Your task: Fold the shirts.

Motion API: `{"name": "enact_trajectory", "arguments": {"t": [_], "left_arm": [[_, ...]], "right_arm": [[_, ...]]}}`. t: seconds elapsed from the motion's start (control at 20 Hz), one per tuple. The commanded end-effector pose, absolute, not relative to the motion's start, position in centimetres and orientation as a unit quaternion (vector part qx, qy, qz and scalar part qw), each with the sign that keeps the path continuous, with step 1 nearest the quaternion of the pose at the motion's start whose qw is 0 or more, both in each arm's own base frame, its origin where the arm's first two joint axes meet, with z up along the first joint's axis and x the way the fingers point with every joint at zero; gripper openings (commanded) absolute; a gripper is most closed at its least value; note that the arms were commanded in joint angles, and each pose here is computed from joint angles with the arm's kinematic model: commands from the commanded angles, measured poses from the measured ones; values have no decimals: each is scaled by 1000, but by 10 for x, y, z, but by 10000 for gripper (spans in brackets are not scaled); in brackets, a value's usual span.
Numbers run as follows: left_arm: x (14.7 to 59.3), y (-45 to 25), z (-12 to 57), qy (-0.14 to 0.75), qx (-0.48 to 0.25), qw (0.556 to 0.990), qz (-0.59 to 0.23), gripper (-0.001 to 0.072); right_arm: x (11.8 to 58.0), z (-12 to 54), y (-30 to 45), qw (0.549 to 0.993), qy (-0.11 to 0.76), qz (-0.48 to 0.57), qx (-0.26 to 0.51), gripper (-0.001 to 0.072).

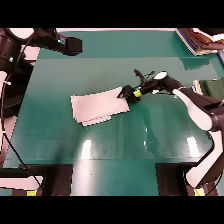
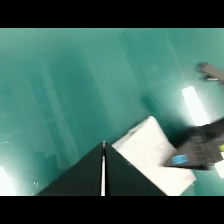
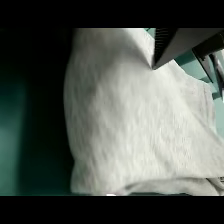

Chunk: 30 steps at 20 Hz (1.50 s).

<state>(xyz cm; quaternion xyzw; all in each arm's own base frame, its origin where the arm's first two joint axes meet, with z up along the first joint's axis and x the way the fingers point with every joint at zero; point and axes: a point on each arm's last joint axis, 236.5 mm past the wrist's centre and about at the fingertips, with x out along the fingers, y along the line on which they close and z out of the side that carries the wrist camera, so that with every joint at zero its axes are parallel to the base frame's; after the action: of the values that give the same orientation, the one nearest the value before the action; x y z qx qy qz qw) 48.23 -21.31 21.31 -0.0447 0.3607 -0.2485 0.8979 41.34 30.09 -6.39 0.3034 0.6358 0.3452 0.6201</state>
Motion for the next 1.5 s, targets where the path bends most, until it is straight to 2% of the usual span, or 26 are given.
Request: {"name": "enact_trajectory", "arguments": {"t": [0.0, 0.1, 0.15, 0.2, 0.4, 0.55, 0.75, 0.9, 1.05, 1.3, 1.45], "left_arm": [[475, -234, 210, 361, -36, 892, -268, 22], [474, -236, 211, 363, -40, 890, -273, 22], [473, -238, 211, 363, -44, 889, -276, 22], [471, -241, 212, 363, -44, 888, -279, 22], [457, -271, 213, 358, -28, 882, -306, 22], [449, -292, 217, 344, -14, 880, -329, 21], [448, -301, 224, 330, -19, 882, -336, 22], [448, -302, 224, 329, -21, 882, -336, 22], [448, -304, 226, 328, -28, 882, -338, 22], [448, -306, 229, 324, -35, 882, -341, 22], [448, -306, 229, 325, -35, 881, -341, 22]], "right_arm": [[408, -65, 352, 597, 634, 387, 303, 406], [411, -56, 364, 603, 624, 403, 292, 94], [418, -48, 363, 611, 614, 407, 289, 36], [427, -37, 358, 623, 602, 409, 285, 18], [482, 12, 275, 708, 555, 357, 250, 17], [519, 57, 155, 791, 505, 263, 227, 17], [522, 111, -28, 862, 438, 107, 231, 17], [502, 140, -144, 886, 378, 7, 268, 17], [474, 147, -219, 888, 348, -63, 292, 17], [457, 156, -261, 888, 314, -103, 320, 17], [466, 201, -264, 910, 242, -107, 320, 17]]}}
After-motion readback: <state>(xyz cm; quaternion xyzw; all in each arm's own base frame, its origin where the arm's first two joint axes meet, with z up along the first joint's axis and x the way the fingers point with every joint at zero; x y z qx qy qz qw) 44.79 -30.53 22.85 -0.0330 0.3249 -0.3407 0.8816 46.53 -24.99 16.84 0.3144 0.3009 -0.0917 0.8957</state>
